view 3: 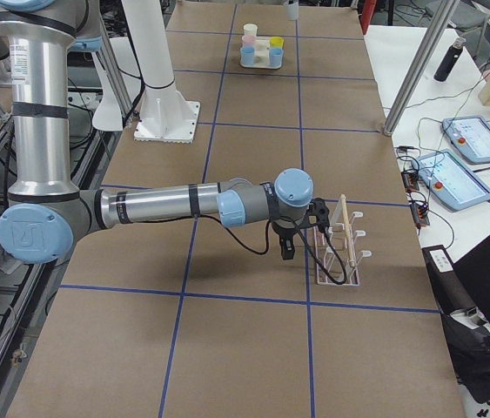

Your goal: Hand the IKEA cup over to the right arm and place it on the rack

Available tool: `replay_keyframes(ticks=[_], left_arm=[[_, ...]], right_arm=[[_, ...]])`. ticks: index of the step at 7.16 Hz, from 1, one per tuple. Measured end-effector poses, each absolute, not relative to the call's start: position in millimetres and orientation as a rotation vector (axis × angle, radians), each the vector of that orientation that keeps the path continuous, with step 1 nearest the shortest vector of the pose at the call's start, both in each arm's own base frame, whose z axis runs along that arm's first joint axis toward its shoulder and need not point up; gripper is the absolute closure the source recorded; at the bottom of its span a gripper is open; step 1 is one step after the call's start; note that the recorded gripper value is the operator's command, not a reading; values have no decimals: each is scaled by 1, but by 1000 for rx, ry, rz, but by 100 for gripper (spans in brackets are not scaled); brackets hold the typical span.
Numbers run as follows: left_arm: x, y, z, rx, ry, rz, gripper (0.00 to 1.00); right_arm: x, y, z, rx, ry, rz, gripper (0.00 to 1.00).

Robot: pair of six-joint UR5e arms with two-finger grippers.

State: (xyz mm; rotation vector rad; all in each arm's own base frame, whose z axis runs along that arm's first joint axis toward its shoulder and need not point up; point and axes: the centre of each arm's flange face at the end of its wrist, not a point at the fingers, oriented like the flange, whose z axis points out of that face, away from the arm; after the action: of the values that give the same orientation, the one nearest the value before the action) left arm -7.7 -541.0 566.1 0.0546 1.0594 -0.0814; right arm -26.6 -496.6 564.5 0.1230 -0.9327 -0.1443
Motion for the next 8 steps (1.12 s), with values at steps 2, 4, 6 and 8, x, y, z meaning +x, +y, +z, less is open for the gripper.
replay_keyframes(ticks=[2,4,6,8], left_arm=[[25,-552,490,-50,1149,-231,100],[80,-558,414,-142,1191,-297,100],[140,-571,334,-213,1215,-340,100],[189,-574,273,-228,1239,-419,100]], right_arm=[[-67,-504,531,187,-990,-118,1],[-120,-509,490,213,-1070,-26,1],[-170,-514,442,207,-1148,48,1],[-226,-513,392,224,-1233,153,1]])
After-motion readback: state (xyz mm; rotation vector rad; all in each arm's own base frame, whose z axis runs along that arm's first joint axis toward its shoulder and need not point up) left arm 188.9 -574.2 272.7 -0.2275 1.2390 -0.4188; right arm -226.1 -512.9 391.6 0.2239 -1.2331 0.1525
